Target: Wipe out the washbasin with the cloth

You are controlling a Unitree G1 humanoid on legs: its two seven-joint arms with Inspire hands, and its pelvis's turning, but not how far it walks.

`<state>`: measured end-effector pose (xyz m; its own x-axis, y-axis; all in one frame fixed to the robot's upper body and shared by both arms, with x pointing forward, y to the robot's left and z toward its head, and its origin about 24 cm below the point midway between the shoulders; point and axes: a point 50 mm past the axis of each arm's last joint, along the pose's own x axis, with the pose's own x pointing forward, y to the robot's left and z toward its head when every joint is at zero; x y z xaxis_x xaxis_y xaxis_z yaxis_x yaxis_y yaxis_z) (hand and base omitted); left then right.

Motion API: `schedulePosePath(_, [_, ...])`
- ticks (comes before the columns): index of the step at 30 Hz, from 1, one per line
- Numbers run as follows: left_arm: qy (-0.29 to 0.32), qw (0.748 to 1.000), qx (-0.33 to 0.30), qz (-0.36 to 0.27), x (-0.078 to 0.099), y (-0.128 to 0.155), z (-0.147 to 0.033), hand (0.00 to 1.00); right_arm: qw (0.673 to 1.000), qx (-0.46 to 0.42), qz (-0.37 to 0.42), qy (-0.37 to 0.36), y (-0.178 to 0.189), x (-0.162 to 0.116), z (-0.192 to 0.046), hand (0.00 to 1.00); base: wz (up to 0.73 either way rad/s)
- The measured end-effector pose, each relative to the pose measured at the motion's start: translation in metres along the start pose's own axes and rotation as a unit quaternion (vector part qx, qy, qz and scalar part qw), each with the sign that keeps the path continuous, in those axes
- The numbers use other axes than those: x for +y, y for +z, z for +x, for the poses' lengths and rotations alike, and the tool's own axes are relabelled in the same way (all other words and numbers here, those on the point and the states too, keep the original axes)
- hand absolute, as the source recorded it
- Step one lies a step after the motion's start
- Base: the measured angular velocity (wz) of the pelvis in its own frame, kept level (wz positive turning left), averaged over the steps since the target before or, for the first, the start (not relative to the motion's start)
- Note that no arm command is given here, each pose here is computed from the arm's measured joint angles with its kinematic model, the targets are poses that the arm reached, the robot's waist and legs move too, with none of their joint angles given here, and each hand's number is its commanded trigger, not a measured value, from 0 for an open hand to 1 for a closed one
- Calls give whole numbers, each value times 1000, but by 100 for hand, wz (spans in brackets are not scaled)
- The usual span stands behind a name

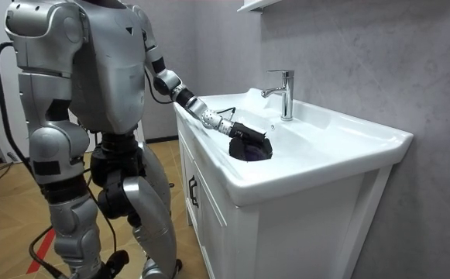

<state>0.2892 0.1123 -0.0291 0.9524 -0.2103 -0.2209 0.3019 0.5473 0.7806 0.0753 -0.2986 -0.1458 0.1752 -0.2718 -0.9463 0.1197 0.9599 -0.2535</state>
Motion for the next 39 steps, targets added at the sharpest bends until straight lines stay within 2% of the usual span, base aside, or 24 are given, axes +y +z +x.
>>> schedulePosePath(6, [-23, 997, 23, 71, -1, -28, -14, 100, 1000, 0, 7, -6, -8, -4, -1, 0, -1])
schedulePosePath(10, [-50, 990, 55, 120, -4, -52, -30, 100, 1000, -2, -2, -7, -10, -4, -1, 0, 0])
schedulePosePath(15, [-63, 977, 96, 180, 0, -79, -48, 100, 1000, -4, 6, -9, -14, -6, -1, 0, 5])
schedulePosePath(17, [-68, 966, 119, 218, 3, -93, -59, 100, 1000, -4, 23, -15, -17, -9, -2, 0, 12])
schedulePosePath(19, [-69, 961, 138, 228, 5, -104, -68, 100, 1000, -2, 24, -19, -19, -10, -2, 0, 5])
schedulePosePath(21, [-64, 953, 164, 246, 11, -122, -87, 100, 1000, -1, 10, -21, -22, -11, -2, 0, -7])
schedulePosePath(26, [-45, 948, 205, 239, 18, -138, -102, 100, 1000, 9, -4, -26, -31, -14, -3, 0, 0])
schedulePosePath(30, [-38, 947, 209, 239, 17, -141, -105, 100, 999, 9, -14, -33, -36, -16, -4, 0, -7])
schedulePosePath(39, [-16, 952, 209, 225, 23, -137, -101, 100, 999, 7, -5, -43, -34, -12, -3, 0, 8])
